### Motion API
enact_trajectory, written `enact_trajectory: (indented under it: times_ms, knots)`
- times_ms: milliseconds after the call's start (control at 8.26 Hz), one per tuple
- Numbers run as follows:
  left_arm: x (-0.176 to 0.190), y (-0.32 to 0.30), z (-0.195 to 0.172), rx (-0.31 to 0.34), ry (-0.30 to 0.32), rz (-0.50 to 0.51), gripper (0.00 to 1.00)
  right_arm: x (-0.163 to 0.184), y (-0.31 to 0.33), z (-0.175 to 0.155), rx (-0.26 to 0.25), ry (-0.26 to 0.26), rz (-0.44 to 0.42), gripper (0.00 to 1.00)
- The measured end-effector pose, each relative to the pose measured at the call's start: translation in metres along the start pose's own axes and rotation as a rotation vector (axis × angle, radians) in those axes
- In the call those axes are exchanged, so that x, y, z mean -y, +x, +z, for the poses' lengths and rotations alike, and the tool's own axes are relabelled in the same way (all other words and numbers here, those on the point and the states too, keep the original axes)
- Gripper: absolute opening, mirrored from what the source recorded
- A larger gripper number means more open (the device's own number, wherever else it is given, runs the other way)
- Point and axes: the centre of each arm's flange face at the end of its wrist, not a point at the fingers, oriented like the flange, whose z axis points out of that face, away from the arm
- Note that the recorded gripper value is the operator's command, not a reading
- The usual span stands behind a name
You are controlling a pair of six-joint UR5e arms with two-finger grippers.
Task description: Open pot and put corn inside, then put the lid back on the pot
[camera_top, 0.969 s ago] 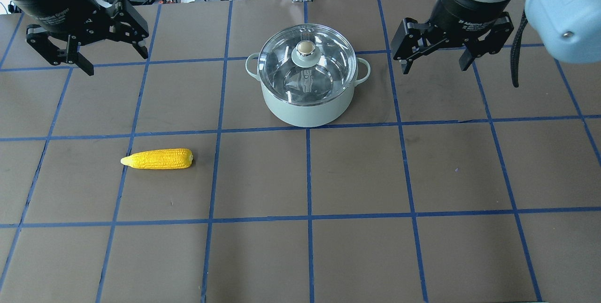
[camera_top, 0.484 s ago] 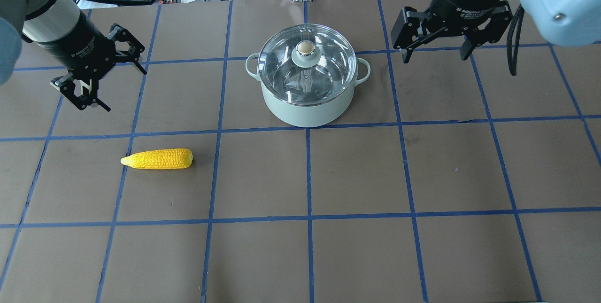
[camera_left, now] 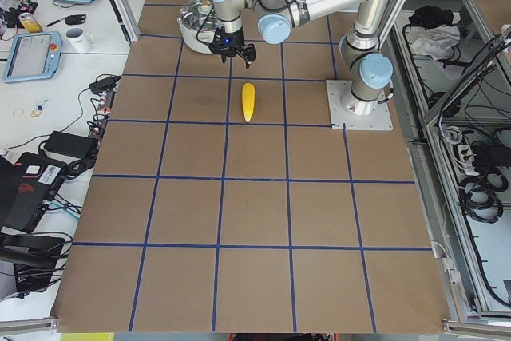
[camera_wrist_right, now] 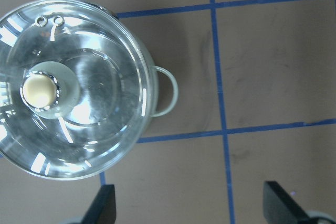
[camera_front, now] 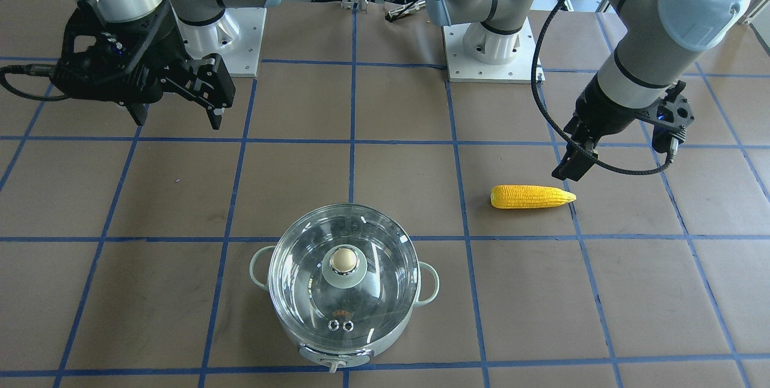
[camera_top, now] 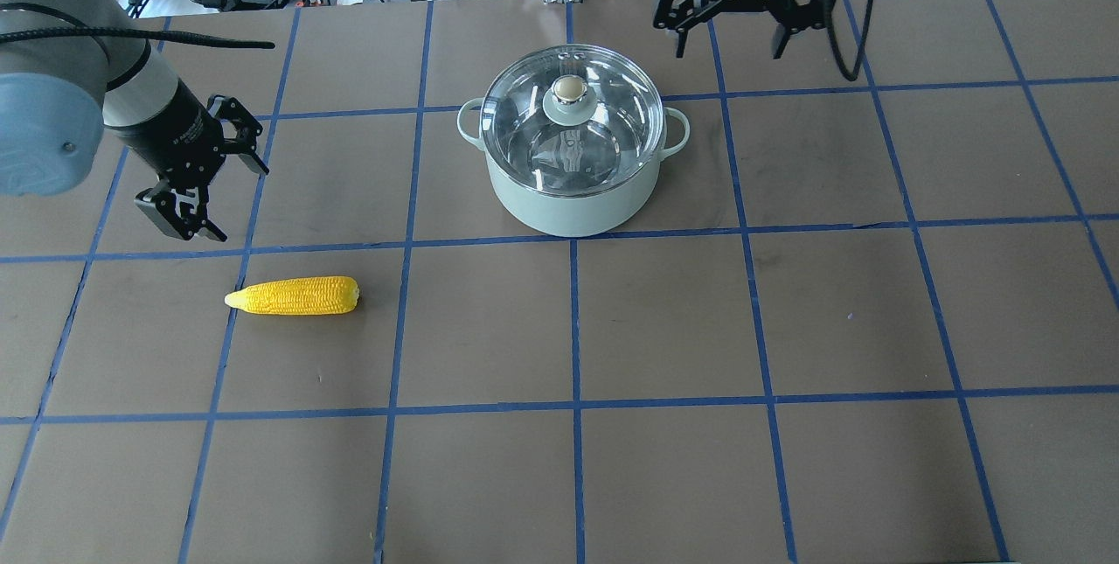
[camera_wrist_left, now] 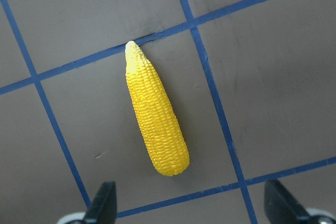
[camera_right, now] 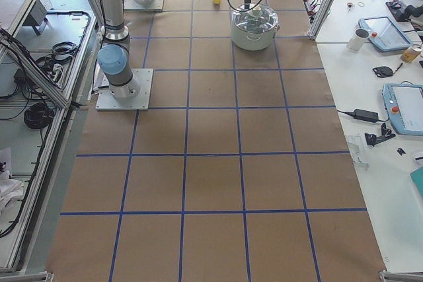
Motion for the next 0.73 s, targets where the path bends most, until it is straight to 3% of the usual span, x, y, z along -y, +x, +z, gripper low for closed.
enact_trajectory:
  times_ms: [363,726]
  knots:
    - [0.010,0.005,0.053,0.022,-0.065,-0.063,1.00,0.013,-0.097,0.069,0.038,0.043,0.088,1.00]
    - [0.020,0.015,0.107,-0.025,-0.035,-0.091,1.00,0.017,-0.141,0.116,0.059,0.066,0.106,1.00]
